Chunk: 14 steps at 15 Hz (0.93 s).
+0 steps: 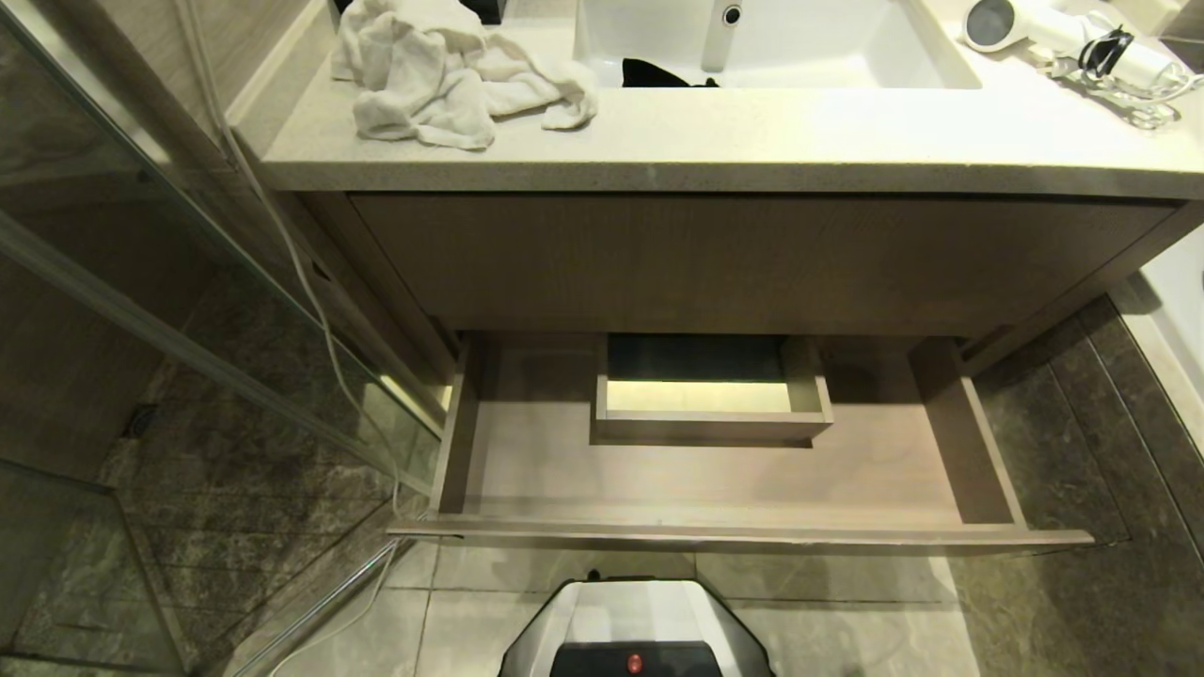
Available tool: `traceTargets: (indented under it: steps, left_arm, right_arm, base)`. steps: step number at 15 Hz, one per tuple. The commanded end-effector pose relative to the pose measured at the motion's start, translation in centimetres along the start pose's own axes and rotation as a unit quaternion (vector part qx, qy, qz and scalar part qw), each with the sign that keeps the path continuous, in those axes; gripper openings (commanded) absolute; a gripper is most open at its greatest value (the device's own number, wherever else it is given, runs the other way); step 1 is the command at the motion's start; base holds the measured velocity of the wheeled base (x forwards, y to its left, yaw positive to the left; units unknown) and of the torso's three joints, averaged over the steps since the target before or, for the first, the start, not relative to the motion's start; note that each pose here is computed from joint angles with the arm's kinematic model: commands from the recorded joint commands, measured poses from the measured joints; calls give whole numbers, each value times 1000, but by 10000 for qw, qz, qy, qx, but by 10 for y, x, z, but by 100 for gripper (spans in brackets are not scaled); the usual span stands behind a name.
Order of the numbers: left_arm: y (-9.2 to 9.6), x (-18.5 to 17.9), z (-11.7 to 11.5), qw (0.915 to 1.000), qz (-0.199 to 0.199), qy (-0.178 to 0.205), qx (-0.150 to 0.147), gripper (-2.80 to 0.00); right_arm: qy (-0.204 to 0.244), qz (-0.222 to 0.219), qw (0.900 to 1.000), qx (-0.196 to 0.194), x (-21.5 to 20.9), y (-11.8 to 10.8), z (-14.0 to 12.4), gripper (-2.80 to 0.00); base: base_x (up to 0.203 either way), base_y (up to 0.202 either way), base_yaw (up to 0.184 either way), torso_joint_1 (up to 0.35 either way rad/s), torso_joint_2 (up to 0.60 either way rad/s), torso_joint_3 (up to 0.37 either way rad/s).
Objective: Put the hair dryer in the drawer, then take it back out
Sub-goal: Close the drawer
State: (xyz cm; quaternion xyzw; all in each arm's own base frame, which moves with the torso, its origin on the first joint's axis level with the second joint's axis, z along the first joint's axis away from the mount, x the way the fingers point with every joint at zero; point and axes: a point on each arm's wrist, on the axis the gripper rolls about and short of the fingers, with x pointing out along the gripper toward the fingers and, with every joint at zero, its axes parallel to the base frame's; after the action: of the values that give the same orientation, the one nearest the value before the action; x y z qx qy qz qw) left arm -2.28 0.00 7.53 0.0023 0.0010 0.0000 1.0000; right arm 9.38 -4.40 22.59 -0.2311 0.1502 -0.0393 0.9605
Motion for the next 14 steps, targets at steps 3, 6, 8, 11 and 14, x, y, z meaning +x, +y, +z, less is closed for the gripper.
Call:
traceTargets:
  steps: [3,6,8,11,14]
  left_arm:
    - [0,0,0,10000,0,1,0,-280]
    - [0,0,0,10000,0,-2,0,-280]
    - [0,0,0,10000,0,-2,0,-280]
    - [0,0,0,10000,0,6,0,-280]
    - [0,0,0,10000,0,6,0,-280]
  right_arm:
    - [-18,-7,10000,-24,-1,0,0,-280]
    - [-4,3,10000,-17,-1,1,-1,-280]
    - [-16,-5,10000,-22,-2,2,-1,-280]
    - [-10,-1,10000,-20,-2,2,-2,-280]
    - [9,12,10000,-12,-2,3,-4,-280]
  base:
    - [0,0,0,-319,524,194]
    - [0,0,0,-352,549,191]
    - [0,0,0,-352,531,187]
    - [0,0,0,-352,486,116]
    - [0,0,0,-164,401,238]
